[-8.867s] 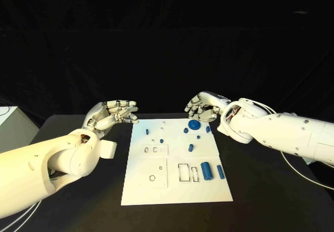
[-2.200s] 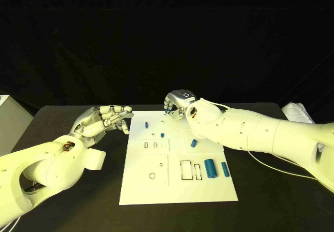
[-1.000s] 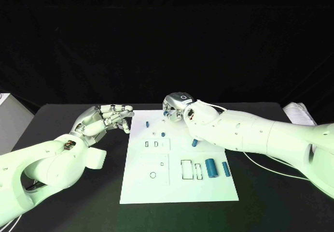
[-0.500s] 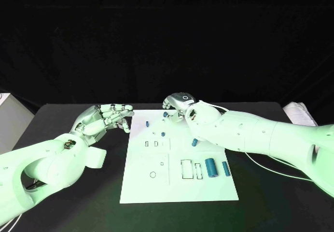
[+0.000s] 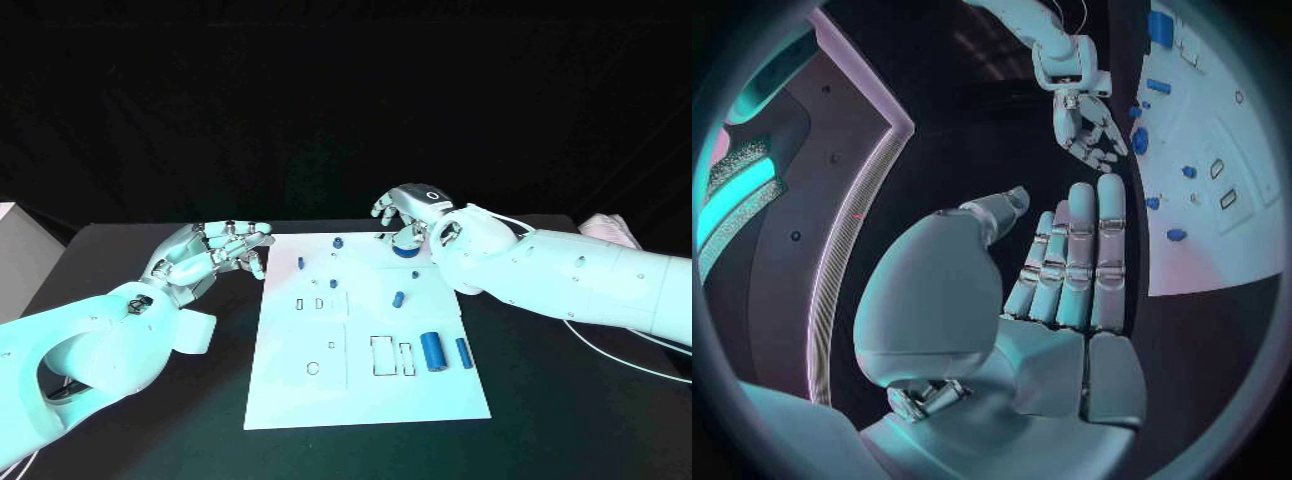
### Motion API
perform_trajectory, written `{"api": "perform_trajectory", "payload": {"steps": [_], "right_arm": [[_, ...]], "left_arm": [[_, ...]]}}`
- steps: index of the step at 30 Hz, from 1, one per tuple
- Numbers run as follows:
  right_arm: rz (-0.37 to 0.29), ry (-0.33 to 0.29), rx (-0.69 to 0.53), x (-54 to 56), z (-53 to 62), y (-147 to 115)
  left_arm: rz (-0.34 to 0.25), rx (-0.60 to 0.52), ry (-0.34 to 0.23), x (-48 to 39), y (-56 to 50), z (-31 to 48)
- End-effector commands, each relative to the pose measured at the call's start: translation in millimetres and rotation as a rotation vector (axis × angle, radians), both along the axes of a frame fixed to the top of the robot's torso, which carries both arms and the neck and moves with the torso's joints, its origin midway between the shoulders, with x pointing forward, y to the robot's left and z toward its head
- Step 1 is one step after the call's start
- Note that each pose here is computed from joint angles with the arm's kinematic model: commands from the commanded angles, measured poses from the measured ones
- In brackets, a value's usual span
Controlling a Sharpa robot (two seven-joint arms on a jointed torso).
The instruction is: Assemble the parts on the task board
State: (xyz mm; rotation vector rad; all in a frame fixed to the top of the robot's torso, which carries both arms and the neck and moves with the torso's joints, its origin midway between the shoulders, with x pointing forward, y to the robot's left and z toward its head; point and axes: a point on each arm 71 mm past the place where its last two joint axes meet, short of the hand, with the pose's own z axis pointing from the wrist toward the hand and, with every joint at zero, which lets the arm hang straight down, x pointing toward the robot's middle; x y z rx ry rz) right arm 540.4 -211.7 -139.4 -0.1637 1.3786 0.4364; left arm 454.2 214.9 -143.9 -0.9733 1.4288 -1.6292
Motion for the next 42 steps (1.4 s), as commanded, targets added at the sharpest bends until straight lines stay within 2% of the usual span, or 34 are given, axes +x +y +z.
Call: {"api": "perform_trajectory", "payload": {"steps": [1, 10, 19, 29, 42], "right_arm": [[-0.067, 0.088, 0.055, -1.1, 0.1, -19], [-0.129, 0.203, 0.042, 3.7, -3.9, -56], [-0.156, 0.277, 0.028, 12.6, -11.7, -64], [-0.168, 0.294, 0.006, 19.2, -17.2, -64], [-0.14, 0.315, 0.016, 16.9, -22.8, -56]], "left_arm": [[-0.024, -0.007, -0.009, -0.8, -1.8, 1.8], [-0.027, -0.008, -0.008, -0.4, -2.1, 1.6], [-0.029, -0.008, -0.006, 0.2, -2.8, 1.2], [-0.029, -0.007, -0.005, 0.6, -2.7, 0.9], [-0.029, -0.005, -0.004, 0.9, -2.3, 0.7]]}}
